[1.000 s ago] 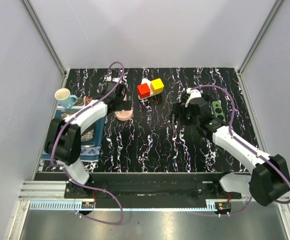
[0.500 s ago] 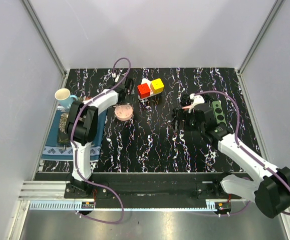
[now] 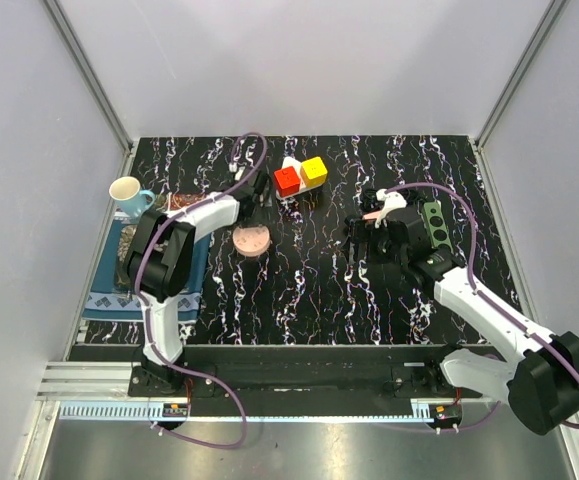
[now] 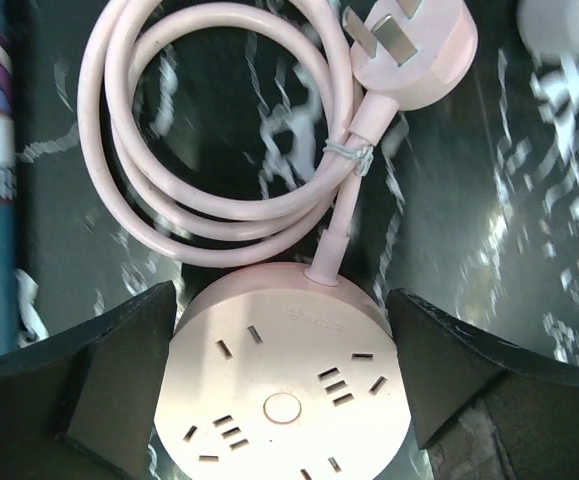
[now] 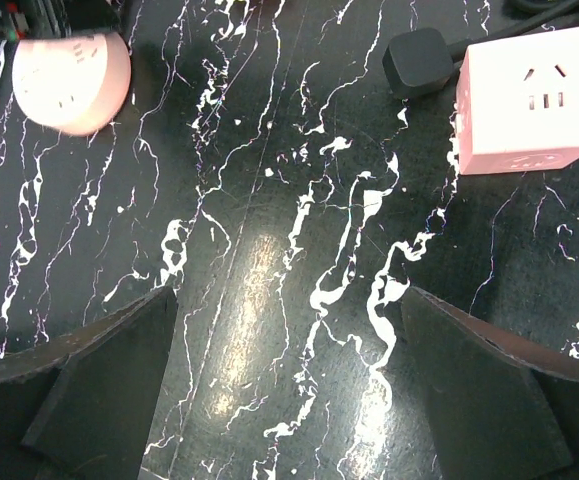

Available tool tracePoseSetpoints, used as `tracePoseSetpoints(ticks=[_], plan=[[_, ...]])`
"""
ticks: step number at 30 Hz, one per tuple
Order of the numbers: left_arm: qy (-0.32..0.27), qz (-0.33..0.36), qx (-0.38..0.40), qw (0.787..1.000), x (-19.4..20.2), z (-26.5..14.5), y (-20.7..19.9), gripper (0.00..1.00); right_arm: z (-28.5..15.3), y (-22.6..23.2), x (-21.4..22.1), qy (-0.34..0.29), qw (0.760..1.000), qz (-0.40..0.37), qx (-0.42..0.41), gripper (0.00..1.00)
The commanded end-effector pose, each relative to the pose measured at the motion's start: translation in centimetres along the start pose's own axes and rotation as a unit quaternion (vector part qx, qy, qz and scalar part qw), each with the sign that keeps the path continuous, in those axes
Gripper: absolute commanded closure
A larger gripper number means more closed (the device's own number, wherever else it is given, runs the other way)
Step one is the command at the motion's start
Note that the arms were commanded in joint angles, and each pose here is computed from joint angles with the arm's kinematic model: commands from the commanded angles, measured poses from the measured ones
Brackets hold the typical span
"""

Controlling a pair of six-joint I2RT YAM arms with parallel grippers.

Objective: Insert the plug

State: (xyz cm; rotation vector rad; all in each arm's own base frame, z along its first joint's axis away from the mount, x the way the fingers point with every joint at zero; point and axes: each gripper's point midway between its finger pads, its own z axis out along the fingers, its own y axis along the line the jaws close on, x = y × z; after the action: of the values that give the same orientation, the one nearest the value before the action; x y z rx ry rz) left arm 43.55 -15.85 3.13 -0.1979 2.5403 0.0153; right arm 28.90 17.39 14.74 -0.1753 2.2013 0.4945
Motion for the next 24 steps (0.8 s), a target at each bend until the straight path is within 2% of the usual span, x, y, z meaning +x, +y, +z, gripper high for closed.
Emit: tracePoseSetpoints(ticks=[1, 6, 13, 17, 24], plan=[[0.060, 0.007, 0.065, 0.996, 5.6, -2.9, -3.5, 0.23, -0.1, 0.4, -1.1, -0.013, 1.000, -0.011, -0.006, 0.00], [0.091, 0.011, 0.097, 0.991, 10.4, -5.2, -5.9, 0.23, -0.3, -0.4, -1.5, -0.026, 1.000, -0.010, 0.015, 0.01], [0.094, 0.021, 0.137, 0.986, 13.9, -9.1, -8.3, 0.19, -0.4, -2.2, -1.4, -0.015, 0.997, 0.002, 0.071, 0.00], [0.074, 0.013, 0.150, 0.986, 13.1, -10.3, -8.5, 0.11, 0.0, -3.2, -2.1, -0.007, 0.996, 0.009, 0.094, 0.00], [-0.014, 0.031, 0.151, 0.988, 8.5, -13.6, -7.5, 0.01, 2.2, -6.7, -3.7, 0.023, 0.989, 0.025, 0.144, 0.01]])
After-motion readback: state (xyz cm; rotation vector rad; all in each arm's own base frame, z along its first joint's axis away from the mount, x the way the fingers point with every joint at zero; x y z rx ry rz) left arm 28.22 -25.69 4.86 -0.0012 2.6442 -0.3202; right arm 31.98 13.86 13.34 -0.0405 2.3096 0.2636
